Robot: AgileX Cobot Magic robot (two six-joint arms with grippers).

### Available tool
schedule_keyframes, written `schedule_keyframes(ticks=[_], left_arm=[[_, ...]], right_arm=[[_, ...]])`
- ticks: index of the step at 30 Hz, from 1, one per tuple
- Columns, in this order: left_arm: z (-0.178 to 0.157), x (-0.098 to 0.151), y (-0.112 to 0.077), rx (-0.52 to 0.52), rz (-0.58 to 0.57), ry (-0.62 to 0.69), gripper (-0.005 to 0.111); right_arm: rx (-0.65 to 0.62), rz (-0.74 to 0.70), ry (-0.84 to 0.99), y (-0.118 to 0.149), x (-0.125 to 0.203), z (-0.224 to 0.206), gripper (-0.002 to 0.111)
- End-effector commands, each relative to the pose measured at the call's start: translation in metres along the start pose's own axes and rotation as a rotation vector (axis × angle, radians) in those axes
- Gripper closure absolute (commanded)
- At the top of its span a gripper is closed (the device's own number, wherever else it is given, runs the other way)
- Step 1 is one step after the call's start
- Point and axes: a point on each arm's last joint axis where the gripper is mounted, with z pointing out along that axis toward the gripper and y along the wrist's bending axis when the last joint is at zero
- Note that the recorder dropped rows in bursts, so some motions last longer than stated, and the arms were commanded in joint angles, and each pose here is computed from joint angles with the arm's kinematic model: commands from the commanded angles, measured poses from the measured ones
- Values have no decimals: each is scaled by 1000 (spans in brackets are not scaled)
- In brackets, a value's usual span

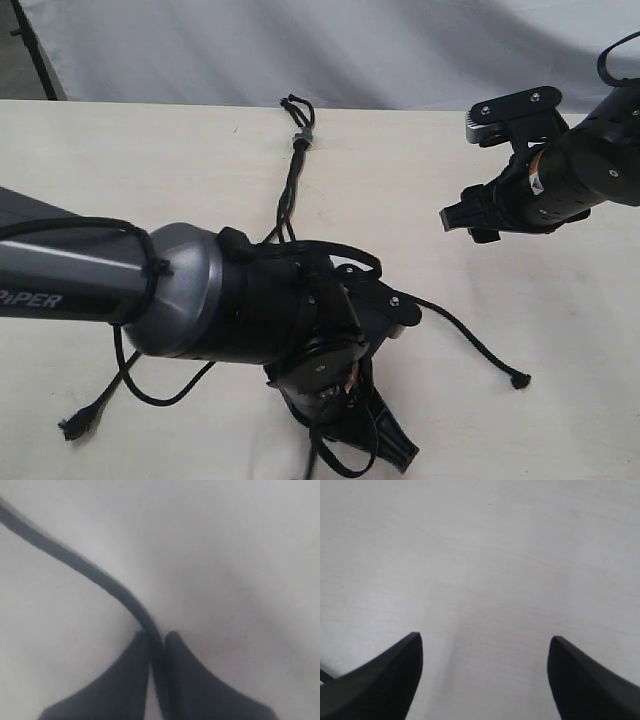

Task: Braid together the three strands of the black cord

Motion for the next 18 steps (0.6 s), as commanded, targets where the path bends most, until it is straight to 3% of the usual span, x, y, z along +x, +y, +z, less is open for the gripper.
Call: schedule_keyframes(ticks=[1,5,11,18], left_arm=[[4,9,2,-29,71,95,106],[-15,1,20,-74,97,97,106],[-49,-8,76,-182,48,49,106],[-30,4,147,-308,98,77,106]], right_arm=[[-6,23,-4,-1,0,-2,41],[-6,22,-4,-1,0,-2,41],[-16,22,-22,0,-1,-2,41],[-29,22,-47,1,-4,-2,41]])
